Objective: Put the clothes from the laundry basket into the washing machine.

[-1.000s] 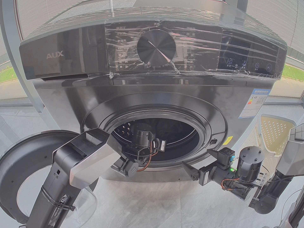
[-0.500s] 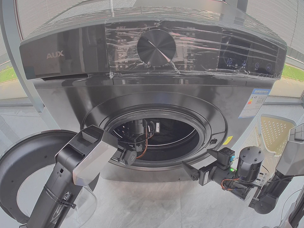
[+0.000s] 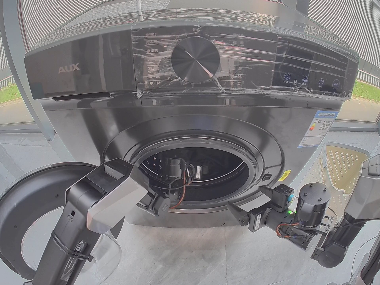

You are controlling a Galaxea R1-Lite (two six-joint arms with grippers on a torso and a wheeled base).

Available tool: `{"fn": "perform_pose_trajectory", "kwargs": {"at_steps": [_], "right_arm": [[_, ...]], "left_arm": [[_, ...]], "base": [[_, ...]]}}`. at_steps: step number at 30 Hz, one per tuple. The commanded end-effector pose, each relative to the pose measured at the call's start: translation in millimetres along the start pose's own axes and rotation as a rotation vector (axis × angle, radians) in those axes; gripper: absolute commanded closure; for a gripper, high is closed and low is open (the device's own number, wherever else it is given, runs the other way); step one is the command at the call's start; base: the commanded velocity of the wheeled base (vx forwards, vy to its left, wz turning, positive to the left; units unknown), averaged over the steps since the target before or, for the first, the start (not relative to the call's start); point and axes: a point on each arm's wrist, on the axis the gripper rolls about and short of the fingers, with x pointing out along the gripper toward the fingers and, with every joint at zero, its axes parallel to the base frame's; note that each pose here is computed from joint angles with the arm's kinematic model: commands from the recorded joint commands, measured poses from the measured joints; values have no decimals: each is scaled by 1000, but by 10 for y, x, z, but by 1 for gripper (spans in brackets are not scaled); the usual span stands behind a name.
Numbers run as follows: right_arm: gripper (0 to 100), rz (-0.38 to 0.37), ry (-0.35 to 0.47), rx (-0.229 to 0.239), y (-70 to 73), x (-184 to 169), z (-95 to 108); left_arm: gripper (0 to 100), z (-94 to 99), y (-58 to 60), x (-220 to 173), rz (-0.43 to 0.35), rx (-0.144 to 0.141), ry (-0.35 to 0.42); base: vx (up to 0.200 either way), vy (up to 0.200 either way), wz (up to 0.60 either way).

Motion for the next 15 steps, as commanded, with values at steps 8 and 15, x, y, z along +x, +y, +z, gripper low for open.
{"fn": "perform_pose_trajectory", "kwargs": {"at_steps": [8, 15], "right_arm": [[0, -20, -8, 6, -59, 2, 22], [0, -16, -1, 7, -81, -10, 9]], "left_arm": [[0, 264, -518, -1124, -165, 35, 100], [0, 383, -528, -1812, -224, -14, 138]], "base": [[0, 0, 0], [0, 0, 0]]}}
